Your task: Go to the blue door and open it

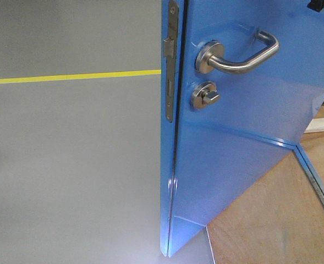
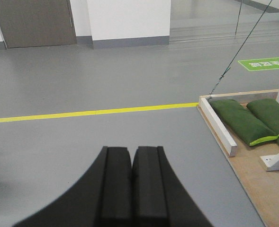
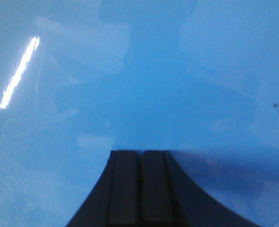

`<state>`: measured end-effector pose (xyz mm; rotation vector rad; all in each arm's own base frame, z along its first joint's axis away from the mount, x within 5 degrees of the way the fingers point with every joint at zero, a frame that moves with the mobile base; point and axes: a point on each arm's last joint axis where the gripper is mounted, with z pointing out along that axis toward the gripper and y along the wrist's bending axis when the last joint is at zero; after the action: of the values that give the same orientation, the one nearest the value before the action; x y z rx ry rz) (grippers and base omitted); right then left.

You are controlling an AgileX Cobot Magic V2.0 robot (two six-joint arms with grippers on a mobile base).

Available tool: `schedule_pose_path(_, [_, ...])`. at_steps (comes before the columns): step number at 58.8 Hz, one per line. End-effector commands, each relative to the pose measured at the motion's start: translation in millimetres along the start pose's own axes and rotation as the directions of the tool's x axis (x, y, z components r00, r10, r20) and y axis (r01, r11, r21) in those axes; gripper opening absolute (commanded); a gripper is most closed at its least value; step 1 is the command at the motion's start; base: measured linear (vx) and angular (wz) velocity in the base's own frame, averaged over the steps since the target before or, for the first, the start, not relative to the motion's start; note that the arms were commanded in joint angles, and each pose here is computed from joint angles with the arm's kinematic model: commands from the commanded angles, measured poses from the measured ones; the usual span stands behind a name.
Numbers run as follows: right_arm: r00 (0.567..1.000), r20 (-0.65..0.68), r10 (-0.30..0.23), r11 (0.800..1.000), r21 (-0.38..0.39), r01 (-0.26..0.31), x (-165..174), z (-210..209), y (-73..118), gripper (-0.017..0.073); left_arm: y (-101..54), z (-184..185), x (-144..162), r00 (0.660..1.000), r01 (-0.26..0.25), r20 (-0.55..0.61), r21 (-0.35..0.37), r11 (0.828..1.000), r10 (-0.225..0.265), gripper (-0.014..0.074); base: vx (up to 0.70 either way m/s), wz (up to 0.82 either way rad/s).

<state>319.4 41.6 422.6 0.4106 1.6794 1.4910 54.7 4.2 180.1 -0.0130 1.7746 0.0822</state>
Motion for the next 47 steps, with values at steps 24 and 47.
schedule_pose_path(24, [0.999, 0.047, 0.011, 0.996, -0.091, -0.006, -3.9, -5.3, 24.0, 0.0012, -0.1, -3.9, -16.3, 0.992, 0.009, 0.123, 0.008, 1.0, -0.01, 0.0073, 0.06, -0.03])
schedule_pose_path(47, [0.999, 0.047, 0.011, 0.996, -0.091, -0.006, -3.9, -5.3, 24.0, 0.0012, -0.1, -3.9, -16.3, 0.992, 0.009, 0.123, 0.008, 1.0, -0.01, 0.0073, 0.0, 0.0])
